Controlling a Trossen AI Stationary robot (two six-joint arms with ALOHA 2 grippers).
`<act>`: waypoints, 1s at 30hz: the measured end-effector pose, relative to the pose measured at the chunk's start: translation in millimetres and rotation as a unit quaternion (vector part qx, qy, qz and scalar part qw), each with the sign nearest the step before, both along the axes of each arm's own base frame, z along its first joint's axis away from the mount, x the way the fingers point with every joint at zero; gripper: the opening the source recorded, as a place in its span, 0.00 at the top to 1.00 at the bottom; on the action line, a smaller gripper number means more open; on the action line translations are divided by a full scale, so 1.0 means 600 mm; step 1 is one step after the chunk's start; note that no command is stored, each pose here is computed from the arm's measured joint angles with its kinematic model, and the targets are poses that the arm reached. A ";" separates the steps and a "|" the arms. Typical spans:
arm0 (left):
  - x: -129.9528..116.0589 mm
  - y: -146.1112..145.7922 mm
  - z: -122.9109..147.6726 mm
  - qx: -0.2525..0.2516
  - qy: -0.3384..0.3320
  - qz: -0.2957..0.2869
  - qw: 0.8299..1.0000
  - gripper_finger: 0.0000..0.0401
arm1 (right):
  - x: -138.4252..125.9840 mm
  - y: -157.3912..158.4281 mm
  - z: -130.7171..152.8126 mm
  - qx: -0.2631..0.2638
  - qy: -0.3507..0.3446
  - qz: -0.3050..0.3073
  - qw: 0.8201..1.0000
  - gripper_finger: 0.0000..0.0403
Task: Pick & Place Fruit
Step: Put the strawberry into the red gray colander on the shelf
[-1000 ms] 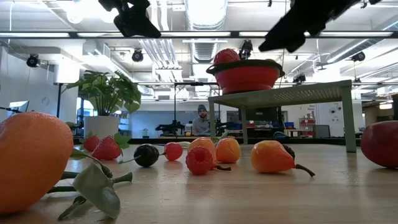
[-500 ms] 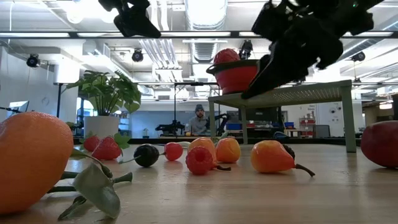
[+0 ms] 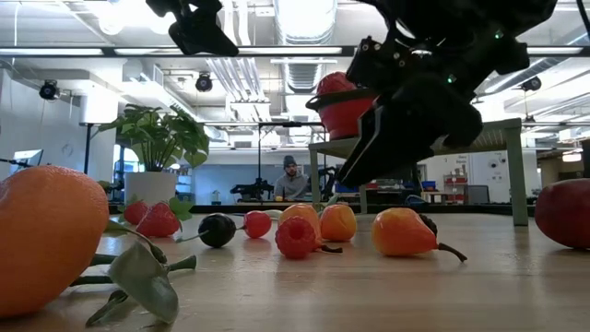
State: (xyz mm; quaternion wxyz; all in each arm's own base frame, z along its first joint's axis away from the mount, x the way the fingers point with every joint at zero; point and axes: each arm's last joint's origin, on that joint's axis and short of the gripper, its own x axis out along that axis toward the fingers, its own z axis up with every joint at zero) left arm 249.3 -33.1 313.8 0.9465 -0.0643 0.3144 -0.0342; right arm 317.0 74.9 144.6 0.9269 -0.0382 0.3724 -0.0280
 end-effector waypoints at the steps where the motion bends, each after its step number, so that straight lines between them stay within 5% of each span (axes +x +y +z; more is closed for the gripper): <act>1: 0.000 0.000 0.000 0.000 0.000 0.000 1.000 0.10 | 0.002 0.000 -0.002 -0.001 0.002 0.001 1.000 0.40; 11: 0.000 0.000 0.000 0.000 0.000 0.000 1.000 0.10 | 0.006 -0.010 -0.010 -0.001 0.010 -0.008 1.000 0.45; 25: 0.000 0.000 0.000 0.000 0.000 0.000 1.000 0.10 | 0.020 -0.009 -0.055 0.004 0.026 -0.004 1.000 0.38; 30: 0.000 0.000 0.000 0.000 0.000 0.000 1.000 0.10 | 0.025 -0.008 -0.060 0.000 0.028 0.000 1.000 0.43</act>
